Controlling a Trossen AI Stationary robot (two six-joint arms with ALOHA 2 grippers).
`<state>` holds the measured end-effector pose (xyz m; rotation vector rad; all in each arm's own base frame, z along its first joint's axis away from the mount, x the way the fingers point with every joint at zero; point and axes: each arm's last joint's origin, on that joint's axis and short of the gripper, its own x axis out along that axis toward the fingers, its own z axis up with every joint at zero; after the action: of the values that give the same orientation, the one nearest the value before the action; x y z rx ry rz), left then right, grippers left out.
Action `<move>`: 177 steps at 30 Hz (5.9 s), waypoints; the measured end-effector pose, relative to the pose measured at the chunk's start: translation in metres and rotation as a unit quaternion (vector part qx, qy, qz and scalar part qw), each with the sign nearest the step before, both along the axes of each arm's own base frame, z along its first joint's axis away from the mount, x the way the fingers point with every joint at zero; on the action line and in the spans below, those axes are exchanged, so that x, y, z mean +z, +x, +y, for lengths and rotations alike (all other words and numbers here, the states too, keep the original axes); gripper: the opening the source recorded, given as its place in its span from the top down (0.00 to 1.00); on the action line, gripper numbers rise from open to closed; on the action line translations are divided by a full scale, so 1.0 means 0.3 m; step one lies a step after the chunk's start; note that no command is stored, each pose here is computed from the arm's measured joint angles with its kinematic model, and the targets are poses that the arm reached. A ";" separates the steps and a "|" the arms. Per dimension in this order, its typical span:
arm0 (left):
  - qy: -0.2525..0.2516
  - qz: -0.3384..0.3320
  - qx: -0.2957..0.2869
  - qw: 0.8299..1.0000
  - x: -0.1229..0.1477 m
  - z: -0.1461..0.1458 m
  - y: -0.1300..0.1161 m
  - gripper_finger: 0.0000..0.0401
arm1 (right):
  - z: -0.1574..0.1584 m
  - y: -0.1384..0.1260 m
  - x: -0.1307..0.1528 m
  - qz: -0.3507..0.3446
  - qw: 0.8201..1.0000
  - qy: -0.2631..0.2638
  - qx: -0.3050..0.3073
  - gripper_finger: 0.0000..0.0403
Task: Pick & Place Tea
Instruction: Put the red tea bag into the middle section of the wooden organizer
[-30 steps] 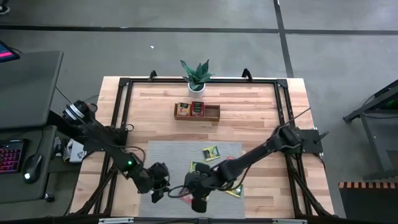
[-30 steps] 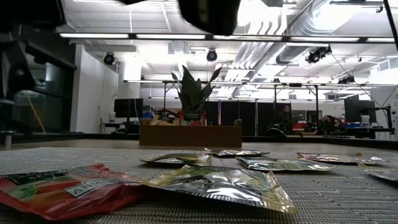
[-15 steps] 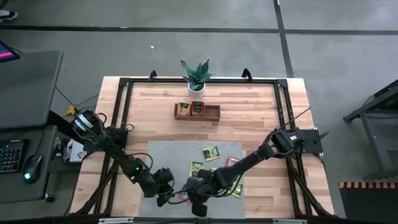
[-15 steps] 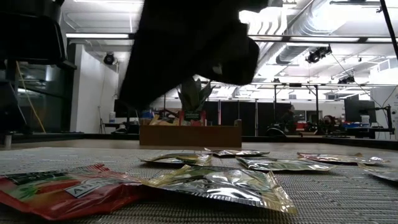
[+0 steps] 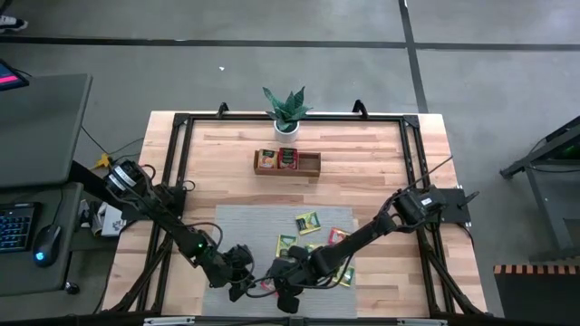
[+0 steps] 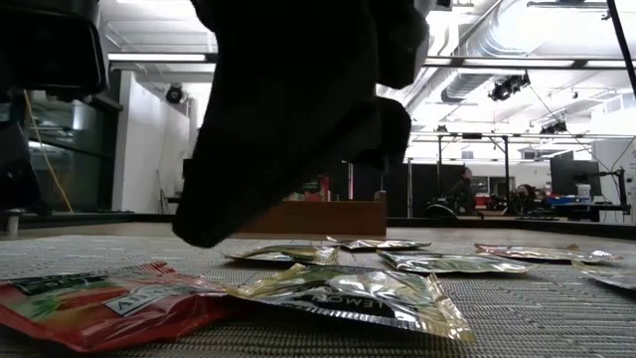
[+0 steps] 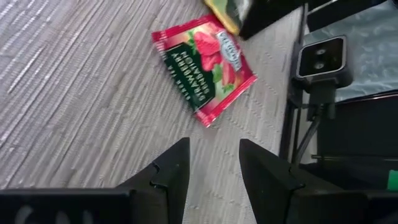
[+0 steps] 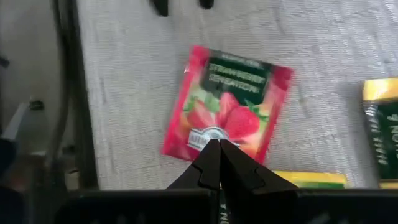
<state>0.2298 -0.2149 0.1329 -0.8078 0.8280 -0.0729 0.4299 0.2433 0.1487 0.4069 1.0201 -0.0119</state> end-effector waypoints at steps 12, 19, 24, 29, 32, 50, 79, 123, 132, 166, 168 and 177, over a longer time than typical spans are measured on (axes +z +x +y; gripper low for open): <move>-0.003 -0.009 0.006 1.000 0.005 -0.001 0.004 0.66 | 0.004 0.002 0.004 -0.008 1.000 -0.003 -0.001 1.00; -0.010 -0.014 0.007 1.000 0.009 -0.003 0.006 0.66 | 0.004 0.001 0.003 -0.007 1.000 -0.005 -0.002 1.00; -0.019 -0.026 0.008 0.999 0.016 -0.007 0.010 0.66 | 0.002 0.000 0.003 -0.009 1.000 -0.011 -0.004 1.00; -0.017 -0.027 0.011 0.999 0.017 -0.006 0.011 0.66 | 0.002 0.000 0.003 -0.011 1.000 -0.015 -0.007 1.00; -0.017 -0.028 0.012 0.999 0.016 -0.006 0.011 0.66 | 0.002 -0.003 -0.016 -0.017 1.000 -0.007 -0.008 1.00; -0.019 -0.025 0.021 0.999 0.015 -0.004 0.011 0.66 | -0.002 -0.011 -0.073 -0.011 1.000 0.004 -0.020 1.00; -0.073 0.056 0.062 0.994 -0.043 0.066 0.092 0.66 | -0.036 0.026 -0.139 0.008 0.997 0.048 -0.054 1.00; -0.036 0.137 0.064 0.988 0.046 0.147 0.026 0.66 | -0.089 0.078 -0.132 -0.033 0.994 0.066 -0.086 1.00; -0.078 0.158 0.074 0.982 0.041 0.137 0.032 0.66 | -0.124 0.101 -0.128 -0.052 0.991 0.060 -0.110 1.00; -0.085 0.218 0.111 0.966 0.025 0.149 0.011 0.66 | -0.197 0.139 -0.122 -0.075 0.982 0.057 -0.165 1.00; -0.075 0.229 0.125 0.962 0.021 0.155 0.005 0.66 | -0.197 0.138 -0.122 -0.075 0.982 0.058 -0.164 1.00; -0.069 0.226 0.131 0.963 0.019 0.158 0.003 0.66 | -0.196 0.139 -0.122 -0.075 0.982 0.060 -0.163 1.00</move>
<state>0.2307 -0.1674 0.1387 -1.0813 1.1458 0.3038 0.4716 0.1845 0.1122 0.6724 0.7996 -0.2118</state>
